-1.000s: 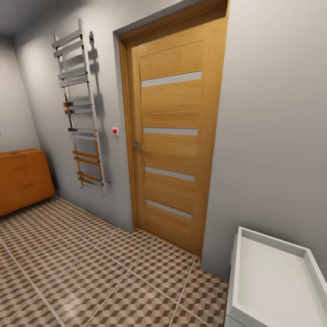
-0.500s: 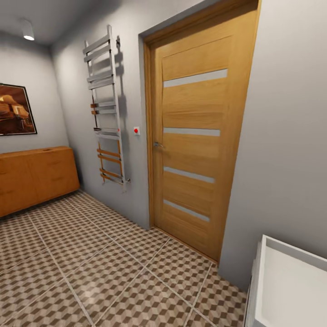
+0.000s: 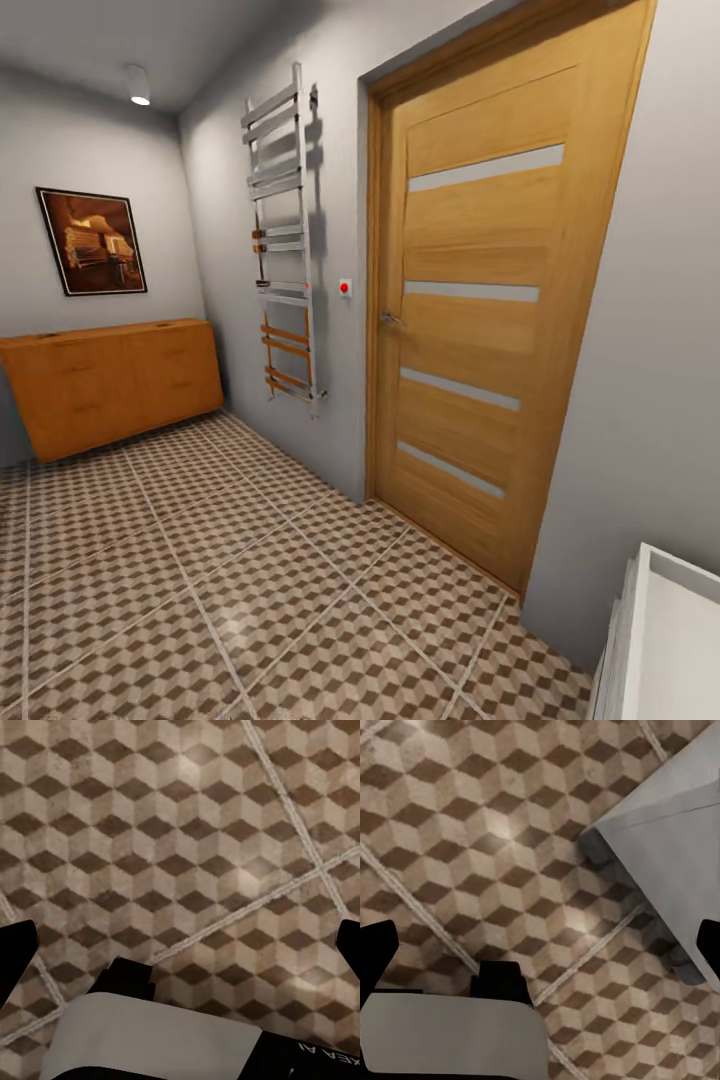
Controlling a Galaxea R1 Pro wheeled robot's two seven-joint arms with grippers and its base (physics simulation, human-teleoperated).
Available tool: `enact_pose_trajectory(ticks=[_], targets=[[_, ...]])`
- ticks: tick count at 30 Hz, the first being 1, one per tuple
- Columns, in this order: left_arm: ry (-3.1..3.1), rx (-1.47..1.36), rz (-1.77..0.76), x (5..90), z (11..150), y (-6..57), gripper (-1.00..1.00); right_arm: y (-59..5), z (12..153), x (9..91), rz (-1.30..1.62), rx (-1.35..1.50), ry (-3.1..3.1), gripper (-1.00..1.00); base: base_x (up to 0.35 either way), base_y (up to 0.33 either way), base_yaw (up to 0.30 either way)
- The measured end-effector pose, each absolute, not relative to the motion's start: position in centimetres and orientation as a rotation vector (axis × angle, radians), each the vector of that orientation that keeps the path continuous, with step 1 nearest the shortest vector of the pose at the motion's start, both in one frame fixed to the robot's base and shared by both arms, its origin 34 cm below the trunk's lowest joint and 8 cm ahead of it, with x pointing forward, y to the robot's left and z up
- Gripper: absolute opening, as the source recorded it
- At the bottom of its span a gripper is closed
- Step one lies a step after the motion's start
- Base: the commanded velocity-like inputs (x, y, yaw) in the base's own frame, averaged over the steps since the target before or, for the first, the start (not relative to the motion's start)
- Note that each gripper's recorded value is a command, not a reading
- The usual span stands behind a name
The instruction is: Take the four mousetraps from the cabinet in the bathroom and place them on the bathroom floor. Make sure all four end up on the same floor surface, and ensure that at least two of them are either under or directly next to the same bathroom sink.
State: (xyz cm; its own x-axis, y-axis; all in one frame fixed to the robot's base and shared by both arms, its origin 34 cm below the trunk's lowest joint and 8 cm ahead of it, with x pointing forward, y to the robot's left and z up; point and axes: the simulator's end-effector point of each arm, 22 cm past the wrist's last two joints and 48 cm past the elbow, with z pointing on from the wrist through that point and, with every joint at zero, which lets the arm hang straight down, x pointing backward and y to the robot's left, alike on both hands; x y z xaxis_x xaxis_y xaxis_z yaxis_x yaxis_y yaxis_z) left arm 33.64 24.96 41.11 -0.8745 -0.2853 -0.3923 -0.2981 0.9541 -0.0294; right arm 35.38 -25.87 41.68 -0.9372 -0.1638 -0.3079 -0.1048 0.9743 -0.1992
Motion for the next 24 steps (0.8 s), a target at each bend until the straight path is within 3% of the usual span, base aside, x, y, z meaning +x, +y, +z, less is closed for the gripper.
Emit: enact_pose_trajectory(ticks=[24], targets=[[2.706, -0.42, 0.045, 33.64, 41.11, 24.96, 1.0, -25.87, 41.68, 35.39, -0.257, -0.195, 2.794, 1.0, 0.0, 0.0, 0.277]])
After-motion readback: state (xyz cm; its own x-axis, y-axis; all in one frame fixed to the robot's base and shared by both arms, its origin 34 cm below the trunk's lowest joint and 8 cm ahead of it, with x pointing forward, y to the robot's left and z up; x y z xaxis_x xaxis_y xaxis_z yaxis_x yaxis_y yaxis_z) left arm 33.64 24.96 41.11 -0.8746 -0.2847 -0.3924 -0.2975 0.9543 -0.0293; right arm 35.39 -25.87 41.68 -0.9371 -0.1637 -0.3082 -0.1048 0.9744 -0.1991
